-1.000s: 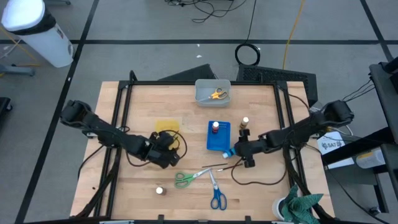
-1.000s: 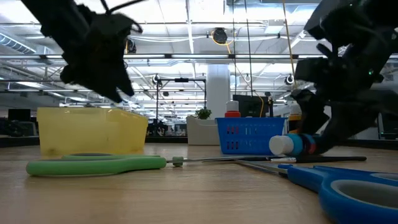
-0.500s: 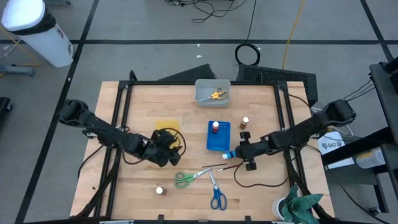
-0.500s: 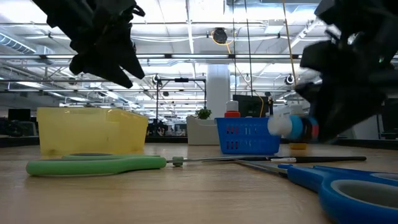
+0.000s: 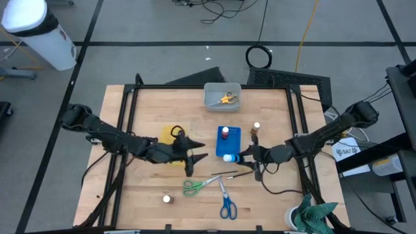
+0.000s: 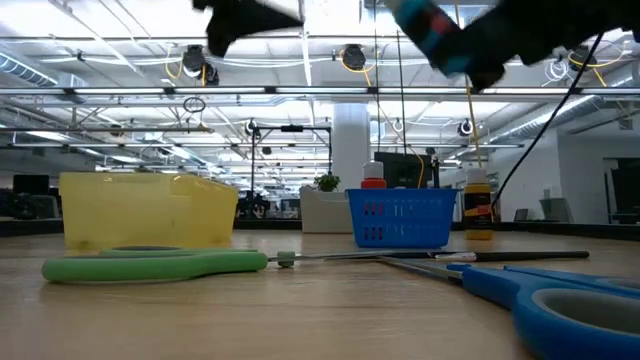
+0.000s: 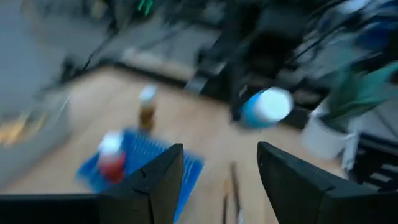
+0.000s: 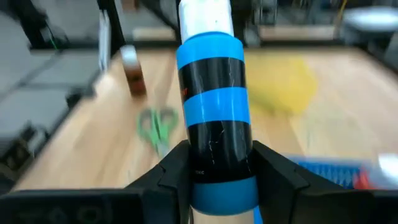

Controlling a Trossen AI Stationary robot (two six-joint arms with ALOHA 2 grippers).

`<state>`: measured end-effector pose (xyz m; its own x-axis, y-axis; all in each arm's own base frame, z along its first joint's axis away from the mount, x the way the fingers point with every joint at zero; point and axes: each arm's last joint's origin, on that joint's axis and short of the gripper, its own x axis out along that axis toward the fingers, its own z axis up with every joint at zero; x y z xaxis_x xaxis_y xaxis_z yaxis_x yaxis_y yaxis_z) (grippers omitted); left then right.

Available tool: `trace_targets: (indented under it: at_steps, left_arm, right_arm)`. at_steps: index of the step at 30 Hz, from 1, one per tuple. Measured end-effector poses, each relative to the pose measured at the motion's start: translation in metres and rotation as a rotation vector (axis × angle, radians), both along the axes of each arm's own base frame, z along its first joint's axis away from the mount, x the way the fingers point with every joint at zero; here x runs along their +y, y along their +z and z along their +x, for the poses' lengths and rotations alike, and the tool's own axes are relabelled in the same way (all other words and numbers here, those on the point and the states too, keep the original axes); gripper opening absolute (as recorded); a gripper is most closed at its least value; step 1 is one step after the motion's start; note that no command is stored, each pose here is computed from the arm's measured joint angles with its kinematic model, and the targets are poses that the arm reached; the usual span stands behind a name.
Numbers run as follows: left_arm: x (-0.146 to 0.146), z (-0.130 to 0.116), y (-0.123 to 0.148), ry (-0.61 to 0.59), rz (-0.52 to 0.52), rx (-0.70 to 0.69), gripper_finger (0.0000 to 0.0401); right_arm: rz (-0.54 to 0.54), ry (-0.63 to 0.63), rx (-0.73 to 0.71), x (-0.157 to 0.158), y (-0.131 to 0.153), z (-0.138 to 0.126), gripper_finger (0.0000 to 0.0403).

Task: Pick & Place Paint Supplies
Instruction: Put the blue paint bottle into the blue bin

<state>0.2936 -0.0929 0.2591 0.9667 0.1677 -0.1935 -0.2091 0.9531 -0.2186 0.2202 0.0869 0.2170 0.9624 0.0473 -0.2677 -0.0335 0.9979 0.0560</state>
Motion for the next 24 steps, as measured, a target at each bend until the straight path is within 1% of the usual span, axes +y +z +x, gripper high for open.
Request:
trace_targets:
  at_steps: [2, 4, 6, 11, 13, 17, 24]
  left_arm:
    - [-0.003, 0.005, 0.004, -0.039, 0.069, -0.064, 0.0218]
    - [-0.005, 0.010, 0.004, -0.065, 0.116, -0.117, 0.0219]
    - [-0.007, 0.015, 0.004, -0.104, 0.145, -0.168, 0.0218]
    - [-0.015, 0.025, -0.004, -0.197, 0.204, -0.253, 0.0218]
    - [-0.016, 0.029, -0.009, -0.216, 0.215, -0.279, 0.0218]
    - [-0.019, 0.037, -0.013, -0.207, 0.244, -0.320, 0.0218]
    - [-0.017, 0.054, -0.011, -0.187, 0.256, -0.315, 0.0218]
  right_arm:
    - [-0.011, -0.001, -0.077, 0.002, 0.002, 0.007, 0.0119]
    - [-0.027, 0.001, -0.136, 0.004, 0.003, 0.014, 0.0118]
    - [-0.047, 0.005, -0.170, 0.006, 0.001, 0.018, 0.0119]
    - [-0.048, 0.008, -0.263, 0.010, -0.002, 0.028, 0.0120]
    - [-0.061, 0.010, -0.278, 0.011, -0.004, 0.030, 0.0120]
    - [-0.067, 0.011, -0.277, 0.012, -0.008, 0.033, 0.0120]
    - [-0.076, 0.013, -0.265, 0.013, -0.012, 0.034, 0.0120]
